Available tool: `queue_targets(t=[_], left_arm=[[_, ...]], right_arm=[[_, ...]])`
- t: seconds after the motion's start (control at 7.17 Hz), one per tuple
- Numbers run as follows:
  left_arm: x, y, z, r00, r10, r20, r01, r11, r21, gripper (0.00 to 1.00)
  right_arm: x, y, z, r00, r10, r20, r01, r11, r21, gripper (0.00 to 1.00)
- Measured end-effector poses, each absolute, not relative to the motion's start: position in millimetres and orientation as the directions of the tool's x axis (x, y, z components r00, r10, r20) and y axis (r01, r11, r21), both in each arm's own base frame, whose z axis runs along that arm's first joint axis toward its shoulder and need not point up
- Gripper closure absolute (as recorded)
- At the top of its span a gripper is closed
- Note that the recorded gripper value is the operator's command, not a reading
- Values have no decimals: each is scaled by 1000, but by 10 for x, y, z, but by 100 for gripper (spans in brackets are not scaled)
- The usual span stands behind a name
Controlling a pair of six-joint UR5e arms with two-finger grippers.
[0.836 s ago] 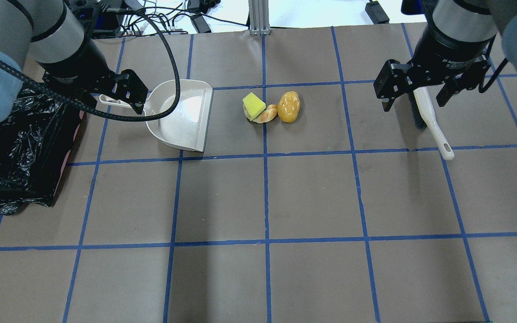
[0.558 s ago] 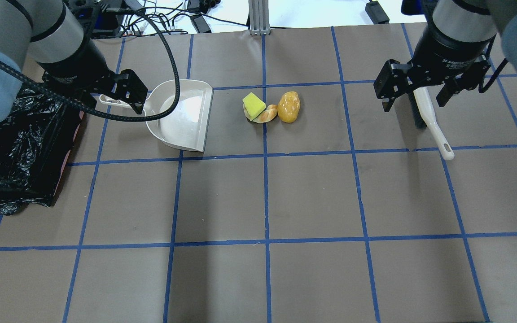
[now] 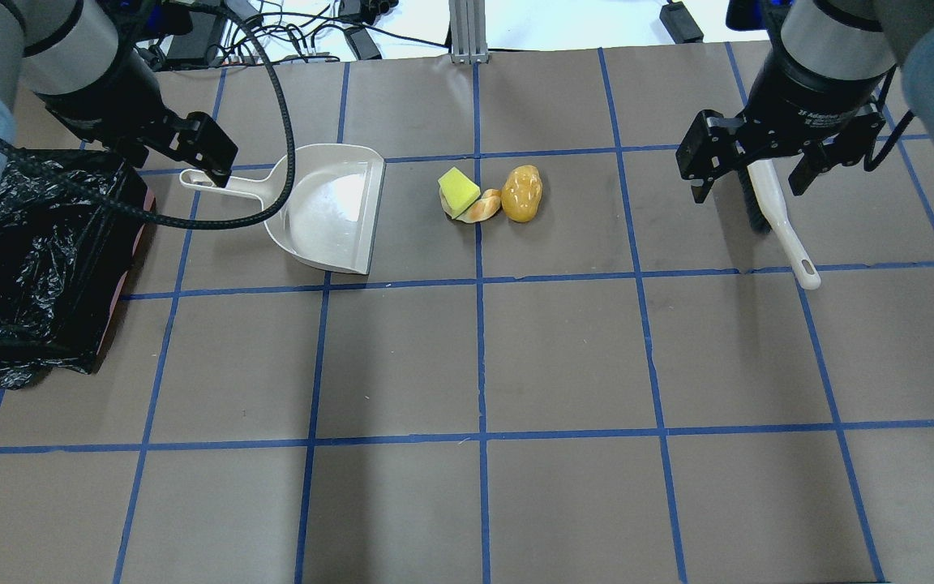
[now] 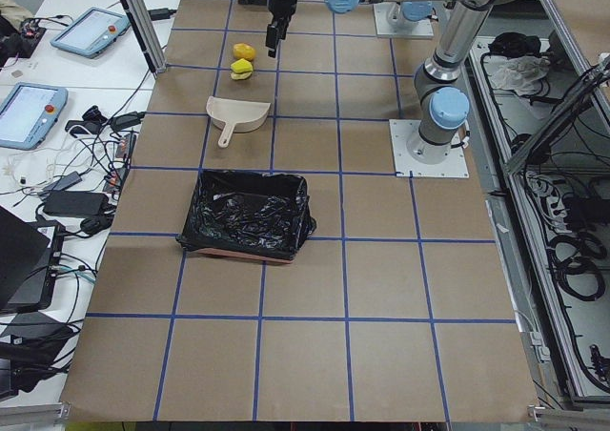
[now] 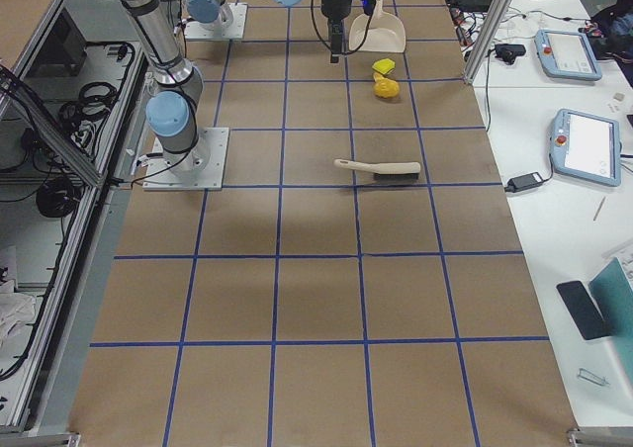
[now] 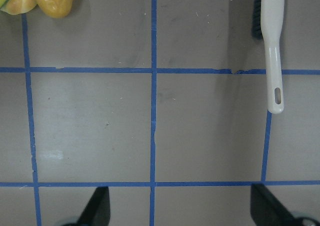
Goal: Sweep and dump trash into bin
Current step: 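Grasp the white dustpan with the left gripper while the right grasps the brush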
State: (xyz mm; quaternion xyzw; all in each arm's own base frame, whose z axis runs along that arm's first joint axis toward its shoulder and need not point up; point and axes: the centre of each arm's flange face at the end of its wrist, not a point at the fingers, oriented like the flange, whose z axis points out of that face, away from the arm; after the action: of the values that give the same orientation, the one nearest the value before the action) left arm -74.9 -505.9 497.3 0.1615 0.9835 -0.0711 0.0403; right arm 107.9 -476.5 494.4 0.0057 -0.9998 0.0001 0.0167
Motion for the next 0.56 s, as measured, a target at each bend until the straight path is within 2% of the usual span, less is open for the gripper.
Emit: queue_targets(t=[0.28, 0.56], left_arm=[[-99, -5262, 4768, -864, 488, -123, 498, 865, -67, 4], [169, -5604, 4409, -664, 734, -139, 743, 669, -19, 5]], right_arm=[[590, -4829, 4818, -997, 67, 31, 68, 997, 30, 0], [14, -4914, 4430, -997, 60, 38, 62, 996, 58, 0]])
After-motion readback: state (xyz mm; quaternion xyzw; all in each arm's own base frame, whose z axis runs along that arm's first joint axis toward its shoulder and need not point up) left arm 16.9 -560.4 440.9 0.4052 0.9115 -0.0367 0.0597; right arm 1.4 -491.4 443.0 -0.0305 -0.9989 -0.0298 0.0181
